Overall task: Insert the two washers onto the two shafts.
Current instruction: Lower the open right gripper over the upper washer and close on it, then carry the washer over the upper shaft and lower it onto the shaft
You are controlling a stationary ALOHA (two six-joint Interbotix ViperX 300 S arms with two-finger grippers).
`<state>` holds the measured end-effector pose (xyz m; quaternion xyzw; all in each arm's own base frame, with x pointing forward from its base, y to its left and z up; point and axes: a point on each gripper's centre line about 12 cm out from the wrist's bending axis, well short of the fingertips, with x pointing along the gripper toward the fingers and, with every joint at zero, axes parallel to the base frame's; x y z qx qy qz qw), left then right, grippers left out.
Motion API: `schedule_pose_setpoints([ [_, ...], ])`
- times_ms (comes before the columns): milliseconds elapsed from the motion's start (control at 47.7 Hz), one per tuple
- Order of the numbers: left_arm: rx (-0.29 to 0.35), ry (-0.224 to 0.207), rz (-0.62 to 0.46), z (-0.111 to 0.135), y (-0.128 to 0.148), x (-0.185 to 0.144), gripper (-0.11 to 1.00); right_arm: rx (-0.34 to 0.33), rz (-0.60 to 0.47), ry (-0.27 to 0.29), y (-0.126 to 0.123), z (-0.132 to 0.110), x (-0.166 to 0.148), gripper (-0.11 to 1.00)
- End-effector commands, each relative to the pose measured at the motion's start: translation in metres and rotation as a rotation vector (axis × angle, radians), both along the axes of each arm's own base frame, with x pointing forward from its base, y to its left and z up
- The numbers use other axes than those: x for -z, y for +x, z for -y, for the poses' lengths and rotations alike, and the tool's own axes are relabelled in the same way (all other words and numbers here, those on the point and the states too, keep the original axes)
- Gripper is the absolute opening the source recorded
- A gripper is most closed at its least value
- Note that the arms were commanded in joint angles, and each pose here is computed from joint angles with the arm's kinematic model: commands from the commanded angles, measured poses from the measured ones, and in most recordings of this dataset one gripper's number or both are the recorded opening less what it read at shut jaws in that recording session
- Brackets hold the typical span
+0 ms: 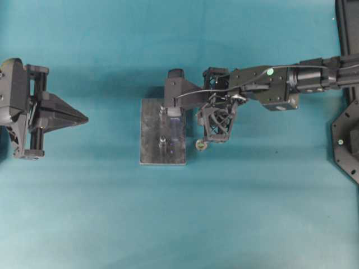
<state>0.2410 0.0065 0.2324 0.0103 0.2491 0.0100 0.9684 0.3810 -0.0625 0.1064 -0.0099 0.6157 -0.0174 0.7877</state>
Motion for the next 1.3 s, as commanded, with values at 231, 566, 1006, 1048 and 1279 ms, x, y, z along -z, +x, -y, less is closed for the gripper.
schedule_pose_setpoints([
  [231,0.0,0.001,0.031,0.0,0.002,-0.006,0.0,-0.007,0.117,-0.032,0.036,0.009,-0.082,0.32],
  [566,-0.002,-0.003,0.029,0.0,0.002,-0.005,0.0,-0.015,0.141,-0.037,0.058,0.011,-0.119,0.32],
  [1006,-0.015,-0.028,0.068,0.0,-0.005,-0.015,0.0,-0.068,0.119,-0.018,0.069,-0.005,-0.108,0.32],
  [1048,-0.015,-0.027,0.07,0.0,-0.005,-0.015,0.0,-0.068,0.117,-0.018,0.069,-0.005,-0.106,0.32],
  [1279,-0.015,-0.027,0.07,0.0,-0.006,-0.014,0.0,-0.07,0.119,-0.017,0.072,-0.006,-0.103,0.32],
])
